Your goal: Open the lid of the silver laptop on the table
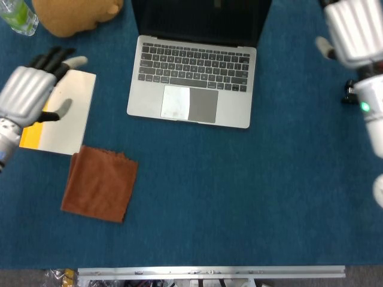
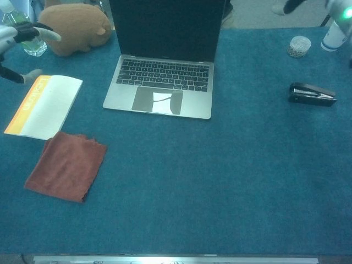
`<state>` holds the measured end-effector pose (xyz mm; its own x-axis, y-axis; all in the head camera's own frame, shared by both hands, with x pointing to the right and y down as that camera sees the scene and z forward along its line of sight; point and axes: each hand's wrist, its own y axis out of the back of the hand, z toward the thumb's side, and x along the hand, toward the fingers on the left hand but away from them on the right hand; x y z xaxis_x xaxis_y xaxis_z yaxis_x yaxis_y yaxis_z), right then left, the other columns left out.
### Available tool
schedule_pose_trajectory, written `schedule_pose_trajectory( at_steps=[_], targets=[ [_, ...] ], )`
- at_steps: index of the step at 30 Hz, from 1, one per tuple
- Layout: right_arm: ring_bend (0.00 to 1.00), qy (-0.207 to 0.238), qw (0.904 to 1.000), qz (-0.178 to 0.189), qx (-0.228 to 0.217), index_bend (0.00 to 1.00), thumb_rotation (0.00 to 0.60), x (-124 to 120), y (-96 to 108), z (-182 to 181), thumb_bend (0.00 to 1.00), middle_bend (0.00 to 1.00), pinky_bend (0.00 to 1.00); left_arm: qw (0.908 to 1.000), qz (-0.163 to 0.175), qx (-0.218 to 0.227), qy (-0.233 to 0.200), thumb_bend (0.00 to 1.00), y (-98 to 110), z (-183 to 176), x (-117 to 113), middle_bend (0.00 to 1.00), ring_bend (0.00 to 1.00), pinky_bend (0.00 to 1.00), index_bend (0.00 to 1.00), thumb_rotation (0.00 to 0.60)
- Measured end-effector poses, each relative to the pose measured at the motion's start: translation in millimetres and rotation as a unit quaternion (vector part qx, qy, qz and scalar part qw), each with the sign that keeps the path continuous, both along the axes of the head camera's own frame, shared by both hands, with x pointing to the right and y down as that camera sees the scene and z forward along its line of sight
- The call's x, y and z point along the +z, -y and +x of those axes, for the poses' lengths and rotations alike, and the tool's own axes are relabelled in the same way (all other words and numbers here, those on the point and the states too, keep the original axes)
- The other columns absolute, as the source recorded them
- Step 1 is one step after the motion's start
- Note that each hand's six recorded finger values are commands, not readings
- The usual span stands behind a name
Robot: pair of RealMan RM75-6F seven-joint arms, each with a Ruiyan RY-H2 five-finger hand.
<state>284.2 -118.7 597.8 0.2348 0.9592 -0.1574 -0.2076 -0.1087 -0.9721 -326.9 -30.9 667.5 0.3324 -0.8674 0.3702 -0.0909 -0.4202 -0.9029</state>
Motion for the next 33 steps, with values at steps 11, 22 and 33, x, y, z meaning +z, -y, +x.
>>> schedule_pose_trajectory(
  at_steps=[11, 22, 33],
  targets=[
    [0.02, 0.0, 0.9982, -0.024, 0.056, 0.0, 0.6, -3.1, -59.1, 67.0, 0.17, 0.08, 0.12, 0.9951, 0.031, -0.094, 0.009, 0.4, -29.0, -55.7, -23.4, 0.08, 0.03, 0.15, 0.13, 0.6],
    [0.02, 0.004, 0.9941, -0.031, 0.104, 0.0, 0.6, -4.8, -116.8, 115.4, 0.2, 0.08, 0.12, 0.9842, 0.057, -0.166, 0.023, 0.4, -66.8, -104.5, -43.5, 0.09, 0.03, 0.15, 0.13, 0.6],
    [0.02, 0.011, 0.9905, -0.032, 0.134, 0.0, 0.6, -6.5, -156.2, 142.5, 0.2, 0.08, 0.12, 0.9742, 0.072, -0.211, 0.034, 0.4, -111.9, -138.7, -61.8, 0.09, 0.03, 0.14, 0.13, 0.6]
  ],
)
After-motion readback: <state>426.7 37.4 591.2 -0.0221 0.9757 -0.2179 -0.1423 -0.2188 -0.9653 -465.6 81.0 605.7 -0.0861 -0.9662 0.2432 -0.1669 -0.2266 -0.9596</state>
